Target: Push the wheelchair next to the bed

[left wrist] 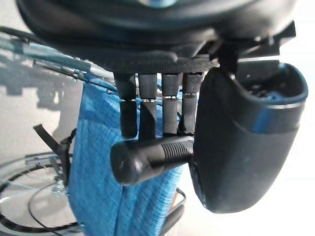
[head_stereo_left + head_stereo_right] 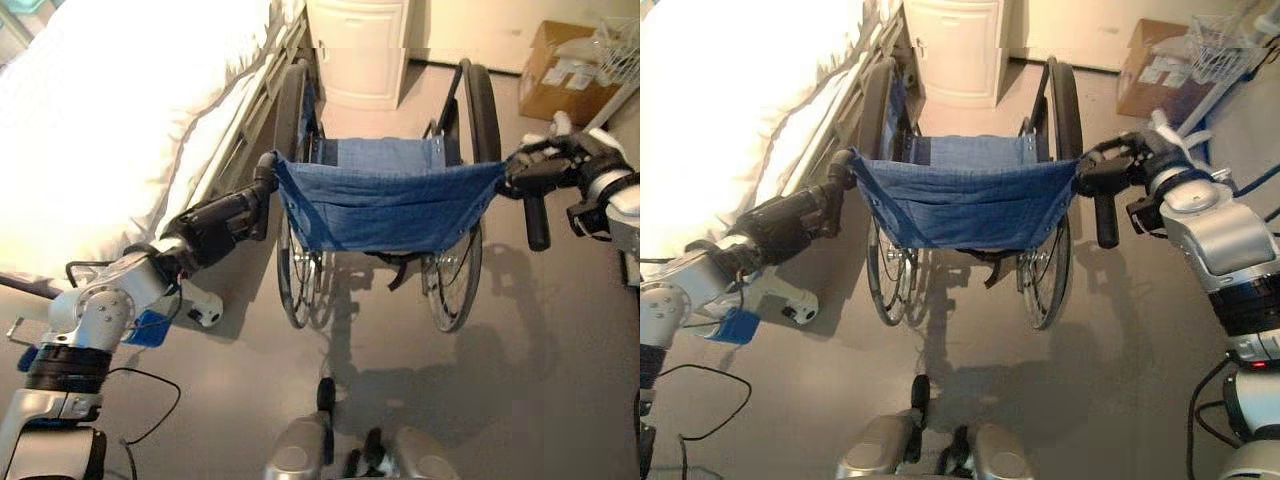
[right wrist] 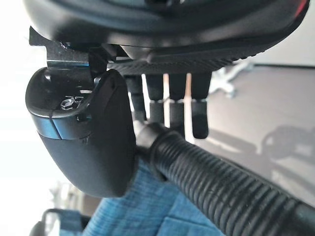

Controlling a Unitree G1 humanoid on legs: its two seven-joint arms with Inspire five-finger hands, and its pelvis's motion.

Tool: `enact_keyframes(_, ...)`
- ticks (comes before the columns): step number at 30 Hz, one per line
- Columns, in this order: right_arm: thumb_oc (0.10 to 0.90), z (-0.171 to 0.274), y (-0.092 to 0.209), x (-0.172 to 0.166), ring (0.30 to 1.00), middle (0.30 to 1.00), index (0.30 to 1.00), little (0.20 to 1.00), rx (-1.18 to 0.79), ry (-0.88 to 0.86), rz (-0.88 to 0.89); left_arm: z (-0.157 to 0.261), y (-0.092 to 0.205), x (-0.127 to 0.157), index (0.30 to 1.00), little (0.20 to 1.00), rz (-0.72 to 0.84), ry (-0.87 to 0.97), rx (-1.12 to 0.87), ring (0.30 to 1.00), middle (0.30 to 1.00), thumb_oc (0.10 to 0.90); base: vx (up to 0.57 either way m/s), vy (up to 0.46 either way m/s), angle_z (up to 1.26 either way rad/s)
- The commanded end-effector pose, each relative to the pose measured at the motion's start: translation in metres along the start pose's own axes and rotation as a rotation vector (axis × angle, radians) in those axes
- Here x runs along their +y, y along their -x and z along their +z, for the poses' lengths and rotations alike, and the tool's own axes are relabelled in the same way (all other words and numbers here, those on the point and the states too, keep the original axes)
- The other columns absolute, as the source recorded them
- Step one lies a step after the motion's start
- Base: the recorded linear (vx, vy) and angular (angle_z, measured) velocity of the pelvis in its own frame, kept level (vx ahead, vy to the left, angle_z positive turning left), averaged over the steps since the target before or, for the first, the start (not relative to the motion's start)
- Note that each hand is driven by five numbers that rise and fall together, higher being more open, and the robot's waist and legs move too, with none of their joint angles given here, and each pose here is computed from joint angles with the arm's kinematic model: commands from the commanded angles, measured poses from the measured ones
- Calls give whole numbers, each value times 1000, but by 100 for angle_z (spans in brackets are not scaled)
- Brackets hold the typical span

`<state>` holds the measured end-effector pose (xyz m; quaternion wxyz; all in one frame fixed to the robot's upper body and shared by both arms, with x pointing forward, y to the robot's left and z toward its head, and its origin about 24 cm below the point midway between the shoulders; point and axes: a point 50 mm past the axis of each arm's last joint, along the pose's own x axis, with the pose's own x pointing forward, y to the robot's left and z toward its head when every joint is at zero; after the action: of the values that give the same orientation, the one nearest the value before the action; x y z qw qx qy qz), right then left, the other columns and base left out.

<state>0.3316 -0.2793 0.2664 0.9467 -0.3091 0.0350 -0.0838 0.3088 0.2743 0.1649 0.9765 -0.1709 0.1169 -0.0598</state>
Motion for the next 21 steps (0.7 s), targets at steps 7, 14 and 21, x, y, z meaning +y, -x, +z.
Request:
enact_keyframes(7, 400, 43, -2, 54, 300, 300, 300, 300, -266, -118, 261, 91, 15, -56, 300, 300, -221, -49, -376, 300, 300, 400, 179, -247, 110)
enact_keyframes(14, 400, 51, -3, 52, 300, 300, 300, 300, -260, -122, 286, 89, 18, -48, 300, 300, -200, -58, -370, 300, 300, 400, 173, -246, 81)
enact_keyframes(21, 400, 55, -5, 68, 300, 300, 300, 300, -243, -121, 306, 78, 18, -41, 300, 300, -190, -75, -367, 300, 300, 400, 127, -193, 5)
